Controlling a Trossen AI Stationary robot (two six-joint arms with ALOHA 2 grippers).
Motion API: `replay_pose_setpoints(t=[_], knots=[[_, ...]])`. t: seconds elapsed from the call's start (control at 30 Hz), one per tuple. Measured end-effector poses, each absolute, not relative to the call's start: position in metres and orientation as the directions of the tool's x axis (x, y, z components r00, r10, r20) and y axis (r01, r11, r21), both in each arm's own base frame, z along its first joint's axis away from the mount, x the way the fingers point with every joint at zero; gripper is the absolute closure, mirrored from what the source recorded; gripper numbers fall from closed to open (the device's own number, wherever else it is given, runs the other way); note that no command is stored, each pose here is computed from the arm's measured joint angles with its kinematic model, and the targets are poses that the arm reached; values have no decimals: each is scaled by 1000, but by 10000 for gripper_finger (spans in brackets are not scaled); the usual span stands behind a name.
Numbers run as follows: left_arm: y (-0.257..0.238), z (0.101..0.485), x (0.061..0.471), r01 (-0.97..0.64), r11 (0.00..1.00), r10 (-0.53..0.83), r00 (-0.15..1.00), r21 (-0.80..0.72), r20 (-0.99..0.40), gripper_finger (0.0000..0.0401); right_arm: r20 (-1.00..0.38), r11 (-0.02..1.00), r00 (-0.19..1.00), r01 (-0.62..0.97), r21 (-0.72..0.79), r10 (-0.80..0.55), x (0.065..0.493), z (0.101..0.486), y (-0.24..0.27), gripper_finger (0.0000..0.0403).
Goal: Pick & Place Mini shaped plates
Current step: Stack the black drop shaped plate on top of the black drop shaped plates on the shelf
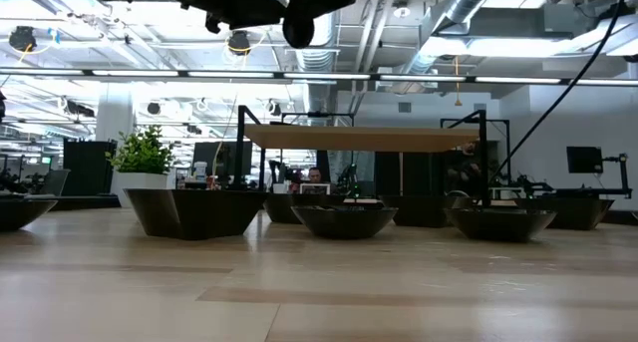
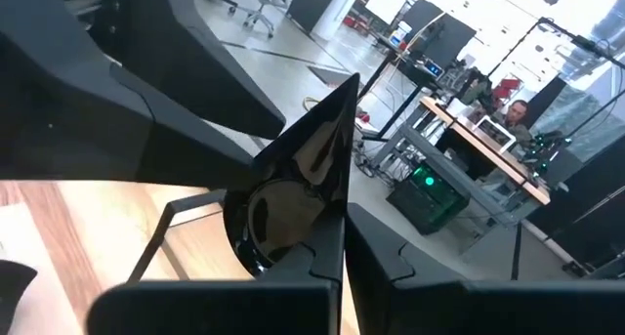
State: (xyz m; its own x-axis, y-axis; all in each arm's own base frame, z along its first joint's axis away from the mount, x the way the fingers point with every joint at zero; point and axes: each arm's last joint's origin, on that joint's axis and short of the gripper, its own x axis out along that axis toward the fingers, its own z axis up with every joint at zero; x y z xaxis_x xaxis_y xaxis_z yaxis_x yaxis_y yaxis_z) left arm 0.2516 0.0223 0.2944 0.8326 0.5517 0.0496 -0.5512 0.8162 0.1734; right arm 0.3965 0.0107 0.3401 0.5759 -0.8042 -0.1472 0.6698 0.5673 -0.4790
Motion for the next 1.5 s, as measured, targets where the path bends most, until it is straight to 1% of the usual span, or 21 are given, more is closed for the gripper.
replay_pose_setpoints(t=[0.27,0.37,0.8,0.93,1.1,1.2,1.3,1.4,1.5], knots=[[22,294,252,-552,816,552,832,173,50,257,-136,595,602,680,-429,-786,398,343,12,403],[22,295,252,-553,816,553,832,172,52,266,-136,596,603,683,-422,-786,398,343,12,403],[22,297,252,-549,820,545,835,159,73,362,-140,608,611,682,-406,-779,398,342,13,403],[22,296,252,-550,820,546,835,159,72,389,-144,622,625,671,-403,-767,398,342,13,394],[23,296,252,-549,821,545,835,157,74,390,-147,651,655,648,-396,-741,399,343,16,359],[22,297,251,-553,820,547,833,149,82,393,-149,651,665,617,-442,-732,399,351,20,327],[22,298,251,-561,814,555,828,148,84,393,-152,615,645,592,-520,-749,396,358,26,292],[24,298,250,-600,787,595,800,147,78,393,-152,570,609,585,-576,-779,387,367,30,260],[25,297,250,-634,759,631,772,151,69,394,-159,510,548,580,-635,-822,369,374,35,231]])
